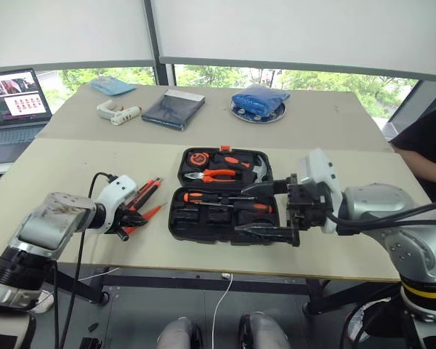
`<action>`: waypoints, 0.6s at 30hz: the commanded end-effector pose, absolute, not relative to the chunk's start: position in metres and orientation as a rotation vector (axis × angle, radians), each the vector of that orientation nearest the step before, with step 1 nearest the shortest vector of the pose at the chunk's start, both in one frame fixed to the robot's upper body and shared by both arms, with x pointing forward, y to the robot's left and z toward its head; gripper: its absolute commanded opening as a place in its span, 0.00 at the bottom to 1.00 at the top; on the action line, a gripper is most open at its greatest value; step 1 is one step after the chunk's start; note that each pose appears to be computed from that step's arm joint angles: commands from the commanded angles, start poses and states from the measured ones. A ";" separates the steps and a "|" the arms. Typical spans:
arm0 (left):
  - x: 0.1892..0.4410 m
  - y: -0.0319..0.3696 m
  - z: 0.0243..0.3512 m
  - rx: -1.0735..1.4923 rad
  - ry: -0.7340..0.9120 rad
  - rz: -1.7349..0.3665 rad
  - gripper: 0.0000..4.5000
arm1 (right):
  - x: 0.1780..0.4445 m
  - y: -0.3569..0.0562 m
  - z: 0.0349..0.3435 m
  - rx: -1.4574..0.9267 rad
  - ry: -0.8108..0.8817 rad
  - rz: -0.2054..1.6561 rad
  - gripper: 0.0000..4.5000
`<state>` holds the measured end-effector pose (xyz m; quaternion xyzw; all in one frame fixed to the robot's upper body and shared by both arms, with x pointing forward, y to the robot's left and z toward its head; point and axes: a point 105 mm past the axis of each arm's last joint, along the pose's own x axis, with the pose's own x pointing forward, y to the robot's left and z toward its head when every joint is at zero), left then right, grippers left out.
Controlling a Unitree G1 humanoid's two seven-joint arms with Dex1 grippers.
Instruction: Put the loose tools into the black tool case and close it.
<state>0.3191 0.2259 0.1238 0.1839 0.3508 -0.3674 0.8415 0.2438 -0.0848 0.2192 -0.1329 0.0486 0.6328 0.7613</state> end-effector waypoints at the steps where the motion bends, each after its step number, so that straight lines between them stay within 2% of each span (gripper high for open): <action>1: 0.321 0.201 0.191 0.612 0.502 -1.128 0.10 | 0.236 -0.091 0.224 -0.332 0.099 1.389 1.00; 3: 0.321 0.186 0.206 0.746 0.450 -1.307 0.10 | 0.240 -0.095 0.221 -0.359 0.099 1.348 1.00; 7: 0.348 0.159 0.202 0.848 0.432 -1.411 0.10 | 0.243 -0.098 0.216 -0.374 0.103 1.297 1.00; 11: 0.367 0.139 0.189 0.947 0.453 -1.456 0.10 | 0.242 -0.100 0.211 -0.376 0.109 1.258 1.00; 18: 0.380 0.101 0.174 0.958 0.464 -1.518 0.10 | 0.241 -0.105 0.208 -0.367 0.103 1.182 1.00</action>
